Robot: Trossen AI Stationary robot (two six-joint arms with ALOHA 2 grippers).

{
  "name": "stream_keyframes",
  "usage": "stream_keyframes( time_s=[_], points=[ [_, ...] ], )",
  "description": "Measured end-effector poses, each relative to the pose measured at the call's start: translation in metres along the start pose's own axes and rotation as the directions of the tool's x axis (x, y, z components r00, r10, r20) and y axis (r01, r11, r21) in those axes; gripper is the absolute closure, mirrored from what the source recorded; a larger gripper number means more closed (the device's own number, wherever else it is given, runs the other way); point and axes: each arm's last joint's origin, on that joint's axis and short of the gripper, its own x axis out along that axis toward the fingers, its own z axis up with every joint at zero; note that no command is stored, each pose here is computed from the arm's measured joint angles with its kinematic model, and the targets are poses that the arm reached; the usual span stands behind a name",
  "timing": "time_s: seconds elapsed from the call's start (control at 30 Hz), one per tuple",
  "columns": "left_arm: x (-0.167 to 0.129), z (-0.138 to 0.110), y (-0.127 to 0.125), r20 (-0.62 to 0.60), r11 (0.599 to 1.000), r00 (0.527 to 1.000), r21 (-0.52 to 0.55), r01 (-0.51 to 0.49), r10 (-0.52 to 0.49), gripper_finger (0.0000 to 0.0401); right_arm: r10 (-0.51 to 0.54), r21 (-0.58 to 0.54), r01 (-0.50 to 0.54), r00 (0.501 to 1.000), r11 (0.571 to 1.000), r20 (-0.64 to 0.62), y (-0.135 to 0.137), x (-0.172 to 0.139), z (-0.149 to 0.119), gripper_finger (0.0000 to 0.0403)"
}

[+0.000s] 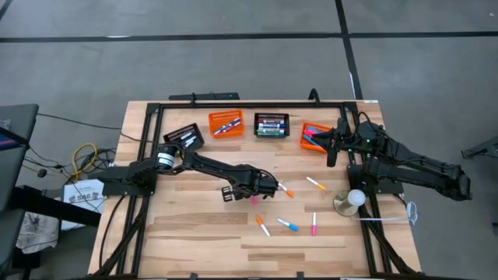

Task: Pick & Place Markers
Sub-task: Put the left white pink marker into the left black bin

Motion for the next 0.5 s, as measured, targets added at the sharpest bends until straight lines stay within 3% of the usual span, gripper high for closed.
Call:
stream_keyframes(
  time_s=[0.33, 0.5],
  points=[
    [-0.013, 0.007, 0.010, 0.053, 0.999, 0.998, -0.037, -0.028, 0.030, 0.0256, -0.001, 0.000, 0.001, 1.000, 1.000, 0.000, 0.000, 0.000, 0.000, 0.0346],
    [-0.045, 0.015, 0.009, 0.114, 0.993, 0.989, -0.069, 0.098, -0.089, 0.0256, -0.001, 0.000, 0.001, 1.000, 1.000, 0.000, 0.000, 0.000, 0.000, 0.0346]
  ],
)
